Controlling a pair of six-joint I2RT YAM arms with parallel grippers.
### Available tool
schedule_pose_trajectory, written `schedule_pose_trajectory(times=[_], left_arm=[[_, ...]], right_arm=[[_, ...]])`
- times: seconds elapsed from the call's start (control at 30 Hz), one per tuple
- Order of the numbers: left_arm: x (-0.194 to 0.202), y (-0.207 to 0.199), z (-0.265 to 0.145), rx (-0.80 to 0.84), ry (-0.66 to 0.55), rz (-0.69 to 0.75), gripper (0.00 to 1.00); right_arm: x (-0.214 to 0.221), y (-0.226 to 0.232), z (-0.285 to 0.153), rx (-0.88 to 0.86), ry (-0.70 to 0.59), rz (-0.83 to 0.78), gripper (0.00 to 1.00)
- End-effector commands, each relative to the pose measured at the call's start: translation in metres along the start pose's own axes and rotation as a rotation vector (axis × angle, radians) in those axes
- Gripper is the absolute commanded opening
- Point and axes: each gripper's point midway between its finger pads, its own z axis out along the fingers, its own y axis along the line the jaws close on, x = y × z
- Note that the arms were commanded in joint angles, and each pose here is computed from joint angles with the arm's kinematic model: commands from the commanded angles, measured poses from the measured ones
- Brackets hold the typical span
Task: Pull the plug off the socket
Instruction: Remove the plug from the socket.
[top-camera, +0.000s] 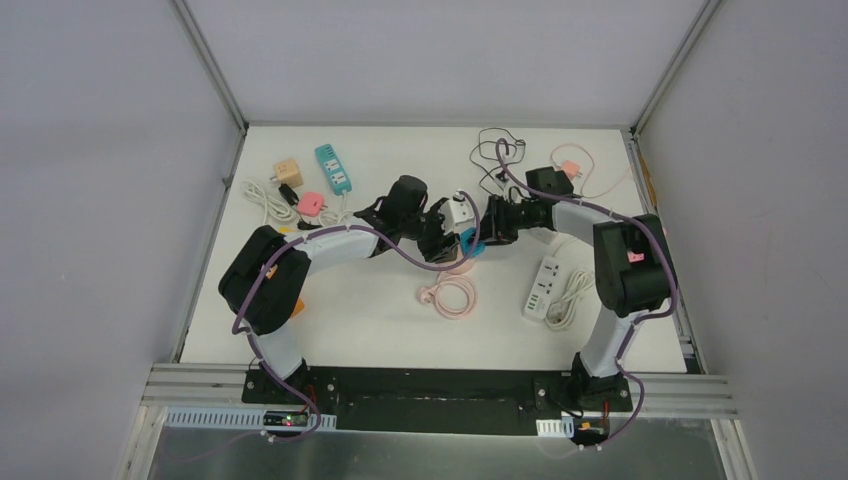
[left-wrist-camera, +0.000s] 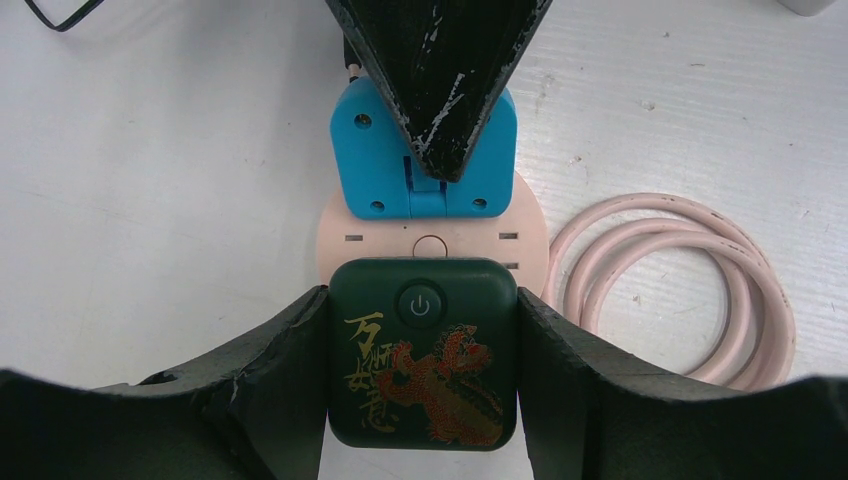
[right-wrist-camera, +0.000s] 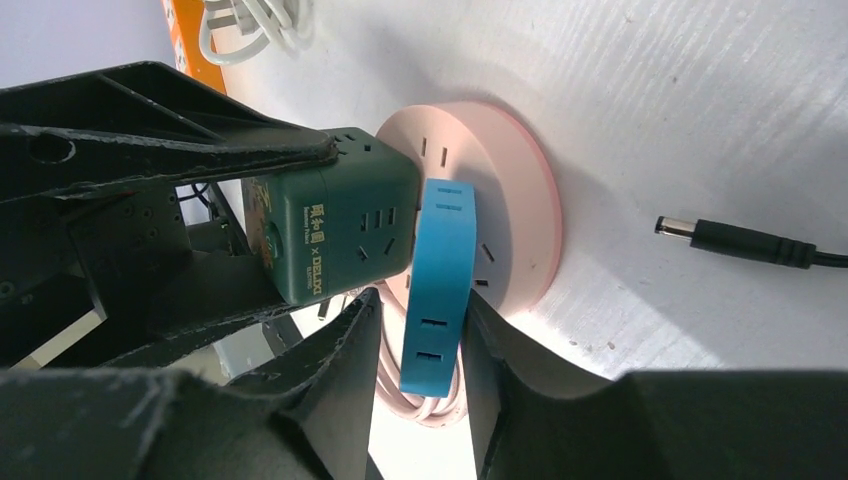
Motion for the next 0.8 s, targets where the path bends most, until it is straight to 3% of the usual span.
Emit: schedule_pose_trajectory(times=[0.0, 0.1, 0.3, 0.4, 0.5, 0.67, 0.77], left_arm=[[0.027, -0.019, 0.0, 0.068, 0.05, -0.073, 0.0], [0.028, -0.021, 0.0, 0.074, 0.049, -0.073, 0.0], [0.028, -0.021, 0.0, 0.072, 0.05, -0.072, 0.0], [0.028, -0.021, 0.0, 0.072, 0.051, -0.073, 0.0], [0.028, -0.02, 0.0, 0.072, 0.05, -0.073, 0.0], [0.028, -0.021, 0.0, 0.081, 0.049, -0.07, 0.0], [0.028, -0.023, 0.0, 0.087, 0.049, -0.067, 0.0]], right_arm=[[-0.011, 0.011, 0.002, 0.002, -0.003, -0.057, 0.38], [-0.008, 0.007, 0.003, 0.023, 0.013, -0.055, 0.32], [-0.004, 0.003, 0.0, 0.061, 0.035, -0.099, 0.0], [-0.002, 0.001, -0.004, 0.091, 0.047, -0.159, 0.0], [0.003, 0.013, -0.002, 0.013, 0.058, -0.16, 0.0], [0.006, 0.023, 0.0, -0.087, 0.063, -0.095, 0.0], [-0.005, 0.005, -0.002, -0.01, 0.019, -0.017, 0.0]])
